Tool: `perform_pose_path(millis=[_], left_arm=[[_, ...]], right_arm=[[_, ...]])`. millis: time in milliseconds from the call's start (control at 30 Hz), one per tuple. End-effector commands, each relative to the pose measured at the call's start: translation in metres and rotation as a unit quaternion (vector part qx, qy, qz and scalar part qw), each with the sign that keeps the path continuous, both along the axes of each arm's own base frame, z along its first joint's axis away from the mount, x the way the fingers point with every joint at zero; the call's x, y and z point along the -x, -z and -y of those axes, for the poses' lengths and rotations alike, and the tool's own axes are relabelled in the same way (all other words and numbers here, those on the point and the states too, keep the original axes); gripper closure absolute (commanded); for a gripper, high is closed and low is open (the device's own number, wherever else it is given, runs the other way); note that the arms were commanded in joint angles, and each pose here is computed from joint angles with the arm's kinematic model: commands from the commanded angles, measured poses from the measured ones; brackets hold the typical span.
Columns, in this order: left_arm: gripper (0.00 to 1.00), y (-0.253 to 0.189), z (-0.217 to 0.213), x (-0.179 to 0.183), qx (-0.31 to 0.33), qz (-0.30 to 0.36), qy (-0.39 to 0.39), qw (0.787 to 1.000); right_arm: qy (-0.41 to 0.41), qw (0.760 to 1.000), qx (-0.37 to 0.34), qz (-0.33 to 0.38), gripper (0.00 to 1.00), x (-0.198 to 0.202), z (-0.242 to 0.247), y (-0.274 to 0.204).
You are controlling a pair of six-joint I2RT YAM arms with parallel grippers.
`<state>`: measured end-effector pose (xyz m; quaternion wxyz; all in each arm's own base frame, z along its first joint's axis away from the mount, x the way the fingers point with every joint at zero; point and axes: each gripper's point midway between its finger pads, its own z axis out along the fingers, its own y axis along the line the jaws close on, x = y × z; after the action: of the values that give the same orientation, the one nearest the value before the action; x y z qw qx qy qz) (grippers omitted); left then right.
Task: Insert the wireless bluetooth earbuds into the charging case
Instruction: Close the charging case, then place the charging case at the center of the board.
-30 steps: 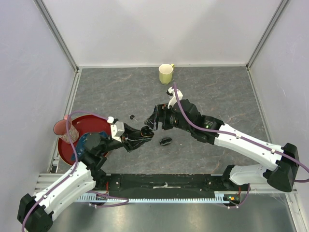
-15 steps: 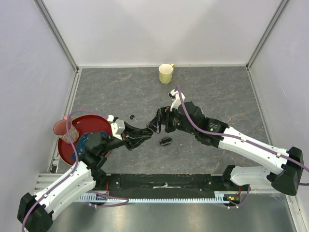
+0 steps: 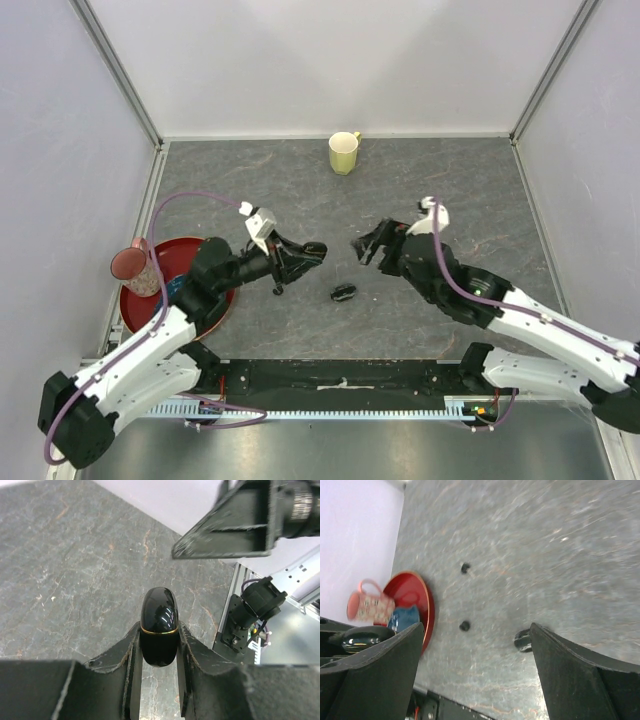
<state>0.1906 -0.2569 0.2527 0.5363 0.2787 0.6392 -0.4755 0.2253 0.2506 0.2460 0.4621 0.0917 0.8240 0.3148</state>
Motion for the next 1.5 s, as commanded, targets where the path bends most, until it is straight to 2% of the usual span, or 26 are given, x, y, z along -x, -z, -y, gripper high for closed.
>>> perform_pose_path(millis=[0,167,200,233,300,333,433,467,767,800,1067,1467], left_arm=[[0.98,0.014,0.014,-0.023,-0.025,-0.107,-0.019,0.994],[0.98,0.033,0.039,-0.047,-0.047,-0.189,-0.009,0.981],[0.98,0.026,0.046,-0.054,-0.043,-0.19,-0.006,0.981],[0.98,0.043,0.053,-0.062,-0.057,-0.216,-0.004,0.975],[0.98,0.039,0.064,-0.075,-0.055,-0.223,-0.003,0.973],[0.98,0.059,0.071,-0.083,-0.068,-0.249,-0.004,0.966],[0.98,0.062,0.088,-0.102,-0.064,-0.271,0.001,0.96],[0.98,0.081,0.095,-0.109,-0.074,-0.293,0.001,0.953],[0.97,0.11,0.136,-0.156,-0.053,-0.357,-0.002,0.933],[0.96,0.124,0.137,-0.158,-0.059,-0.37,-0.005,0.927],[0.92,0.155,0.141,-0.166,-0.063,-0.414,-0.029,0.908],[0.81,0.196,0.132,-0.166,-0.097,-0.446,-0.067,0.887]], right_arm=[[0.149,0.988,-0.014,0.02,0.07,-0.013,0.062,-0.012],[0.186,0.982,-0.007,0.022,0.07,-0.009,0.088,-0.014],[0.188,0.982,-0.007,0.022,0.07,-0.008,0.09,-0.013],[0.188,0.982,-0.009,0.02,0.07,-0.007,0.091,-0.012],[0.19,0.982,-0.01,0.019,0.07,-0.006,0.094,-0.011],[0.191,0.981,-0.011,0.019,0.07,-0.005,0.095,-0.011],[0.189,0.982,-0.012,0.018,0.07,-0.003,0.097,-0.011],[0.188,0.982,-0.012,0.017,0.07,-0.002,0.098,-0.011],[0.187,0.982,-0.018,0.019,0.07,0.005,0.106,-0.012],[0.186,0.982,-0.017,0.018,0.07,0.005,0.107,-0.011],[0.184,0.983,-0.011,0.014,0.07,0.005,0.105,-0.008],[0.176,0.984,-0.002,0.007,0.07,0.005,0.1,-0.002]])
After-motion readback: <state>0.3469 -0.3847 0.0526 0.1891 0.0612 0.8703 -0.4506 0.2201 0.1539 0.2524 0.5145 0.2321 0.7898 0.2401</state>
